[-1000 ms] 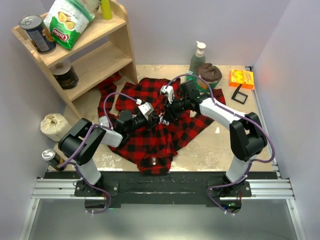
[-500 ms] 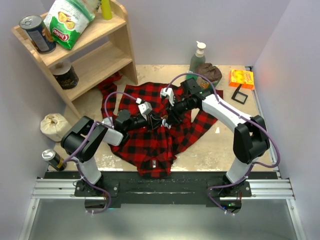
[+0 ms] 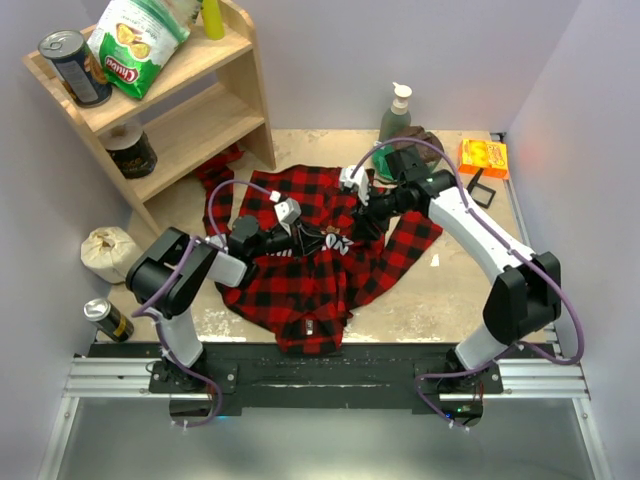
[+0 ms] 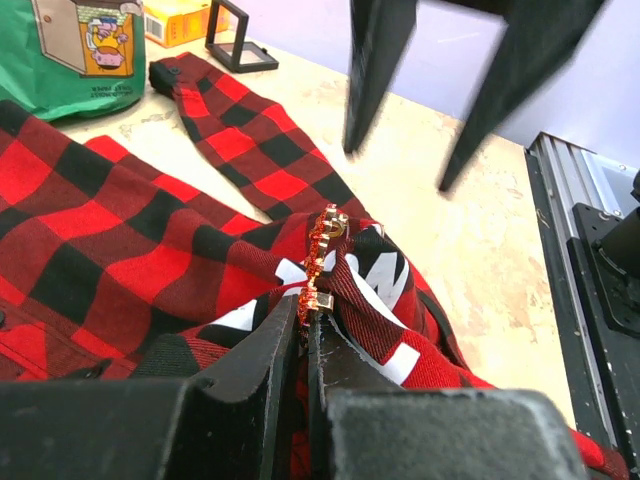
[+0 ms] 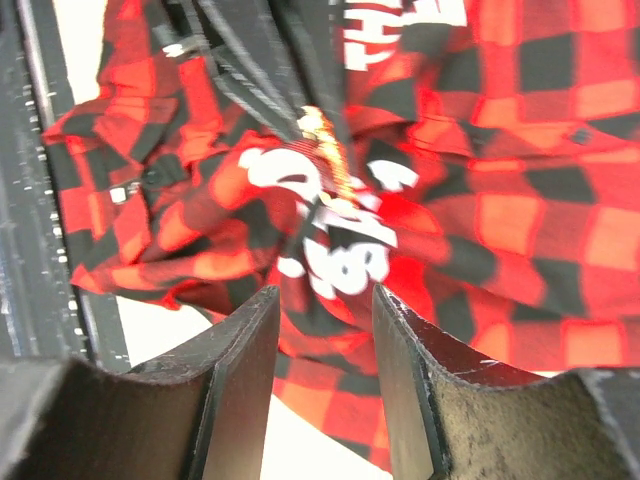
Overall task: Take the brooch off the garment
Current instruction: Remove the brooch from the clothes.
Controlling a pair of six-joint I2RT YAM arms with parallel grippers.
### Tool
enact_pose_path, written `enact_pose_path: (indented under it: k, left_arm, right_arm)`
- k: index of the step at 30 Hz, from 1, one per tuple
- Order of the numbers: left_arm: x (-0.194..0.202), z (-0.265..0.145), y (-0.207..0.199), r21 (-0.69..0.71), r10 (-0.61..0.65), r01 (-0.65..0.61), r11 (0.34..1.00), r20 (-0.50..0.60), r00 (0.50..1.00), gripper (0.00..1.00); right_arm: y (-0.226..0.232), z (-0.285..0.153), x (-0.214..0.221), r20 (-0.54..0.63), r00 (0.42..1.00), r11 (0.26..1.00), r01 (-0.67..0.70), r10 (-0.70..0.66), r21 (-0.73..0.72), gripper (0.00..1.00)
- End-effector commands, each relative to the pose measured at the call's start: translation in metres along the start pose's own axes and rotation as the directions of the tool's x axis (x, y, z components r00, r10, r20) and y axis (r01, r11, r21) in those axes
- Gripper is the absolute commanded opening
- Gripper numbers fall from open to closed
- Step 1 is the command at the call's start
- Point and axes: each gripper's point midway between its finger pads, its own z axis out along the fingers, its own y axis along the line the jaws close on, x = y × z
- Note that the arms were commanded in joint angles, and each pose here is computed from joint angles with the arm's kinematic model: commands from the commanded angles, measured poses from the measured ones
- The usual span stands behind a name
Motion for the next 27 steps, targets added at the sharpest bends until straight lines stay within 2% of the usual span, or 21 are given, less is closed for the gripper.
enact_pose_path:
  k: [1,9,15,27]
  left_arm:
    - [-0.026,0.005,-0.003,0.039,0.063,-0.066,0.997,0.078,0.995,0.00]
    - [-0.023,0.003,-0.020,0.136,0.042,-0.055,0.989,0.096,0.994,0.00]
    - [-0.026,0.002,-0.021,0.149,0.036,-0.051,0.988,0.098,0.995,0.00]
    - [-0.036,0.000,-0.008,0.094,0.029,-0.041,0.995,0.126,0.992,0.00]
  right_arm:
    - [-0.016,-0.020,-0.024,0.051,0.996,0.993,0.073,-0.077,0.092,0.46]
    - [-0.046,-0.004,-0.042,0.126,0.988,0.986,0.065,-0.085,0.154,0.45]
    - [-0.066,0.008,-0.035,0.102,0.990,0.977,0.073,-0.094,0.199,0.45]
    - [-0.037,0.018,-0.003,0.060,0.998,0.989,0.016,-0.025,0.149,0.41]
